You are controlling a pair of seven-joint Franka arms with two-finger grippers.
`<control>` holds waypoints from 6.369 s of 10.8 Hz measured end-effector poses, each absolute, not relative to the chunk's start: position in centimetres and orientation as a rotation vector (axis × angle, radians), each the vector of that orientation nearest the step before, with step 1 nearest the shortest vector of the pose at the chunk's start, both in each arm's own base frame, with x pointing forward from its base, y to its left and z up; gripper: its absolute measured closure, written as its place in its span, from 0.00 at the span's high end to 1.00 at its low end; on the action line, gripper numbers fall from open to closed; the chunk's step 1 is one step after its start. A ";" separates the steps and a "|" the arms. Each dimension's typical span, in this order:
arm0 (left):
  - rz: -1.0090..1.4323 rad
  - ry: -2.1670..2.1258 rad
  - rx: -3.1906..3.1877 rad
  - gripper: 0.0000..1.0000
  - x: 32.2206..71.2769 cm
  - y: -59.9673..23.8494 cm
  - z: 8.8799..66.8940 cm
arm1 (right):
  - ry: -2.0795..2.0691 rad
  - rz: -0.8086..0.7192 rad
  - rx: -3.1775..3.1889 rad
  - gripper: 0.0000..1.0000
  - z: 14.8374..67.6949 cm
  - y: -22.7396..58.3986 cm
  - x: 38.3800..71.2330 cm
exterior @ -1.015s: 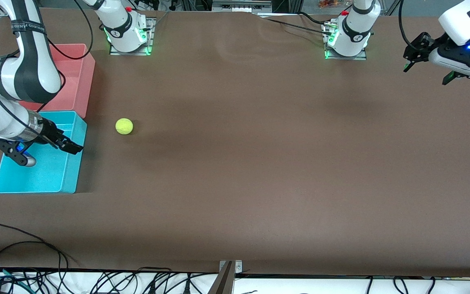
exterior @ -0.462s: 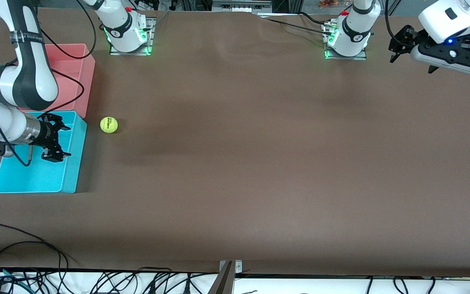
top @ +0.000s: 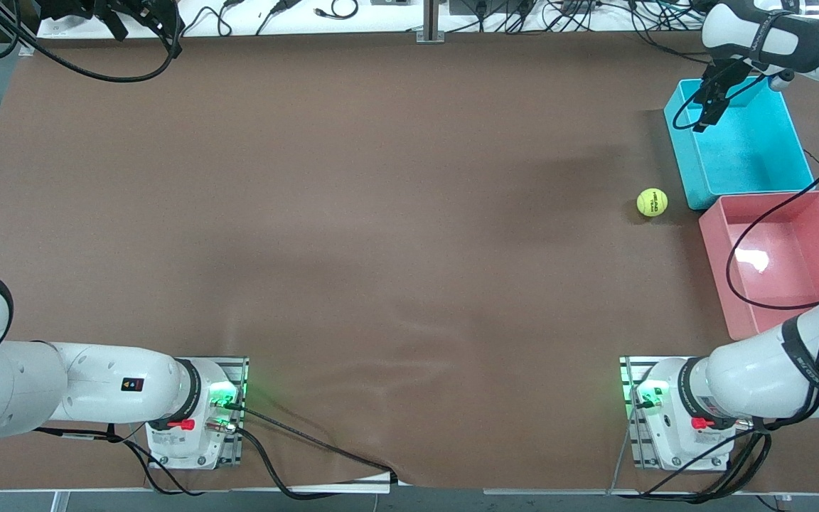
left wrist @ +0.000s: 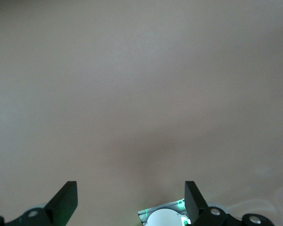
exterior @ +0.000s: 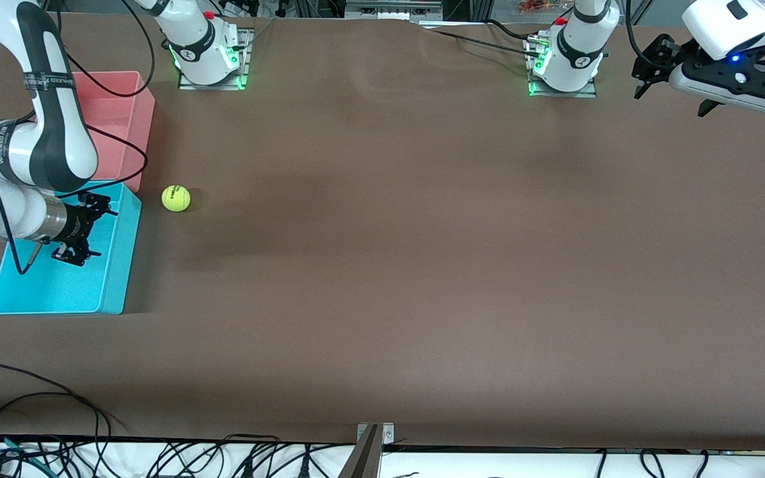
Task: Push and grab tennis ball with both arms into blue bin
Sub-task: 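Lower the right gripper onto the tennis ball beside the bins, then grasp the tennis ball with the right gripper and lift it, then carry the ball over the blue bin and open the right gripper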
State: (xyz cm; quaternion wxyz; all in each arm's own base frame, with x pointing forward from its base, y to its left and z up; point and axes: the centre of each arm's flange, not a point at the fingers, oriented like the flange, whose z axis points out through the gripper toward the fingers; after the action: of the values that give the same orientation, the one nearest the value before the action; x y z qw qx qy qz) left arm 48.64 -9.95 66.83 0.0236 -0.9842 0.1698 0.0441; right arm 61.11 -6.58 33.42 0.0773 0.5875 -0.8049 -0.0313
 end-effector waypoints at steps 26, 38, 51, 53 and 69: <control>0.123 0.293 -3.159 1.00 50.1 -2.1 67.6 | -2.378 -0.031 1.964 1.00 20.1 1.3 45.6; 0.143 0.211 -3.162 1.00 50.5 -2.2 67.0 | -2.276 0.032 2.052 0.67 23.0 2.7 47.1; 0.144 0.218 -3.161 1.00 50.5 -2.5 67.0 | -2.359 0.066 1.844 0.67 31.7 -16.7 51.2; 0.144 0.218 -3.161 1.00 50.5 -2.5 67.0 | -2.344 0.091 1.849 0.67 29.8 -18.2 51.2; 0.145 0.223 -3.160 1.00 50.5 -2.6 67.0 | -2.209 0.182 1.946 0.80 21.6 -24.0 50.9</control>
State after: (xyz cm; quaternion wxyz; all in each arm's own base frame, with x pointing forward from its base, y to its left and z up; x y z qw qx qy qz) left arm 50.49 -2.63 67.00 -0.0149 -0.9964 0.0703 0.0456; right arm 50.93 -23.98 21.65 0.0961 0.6566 -0.7455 0.0615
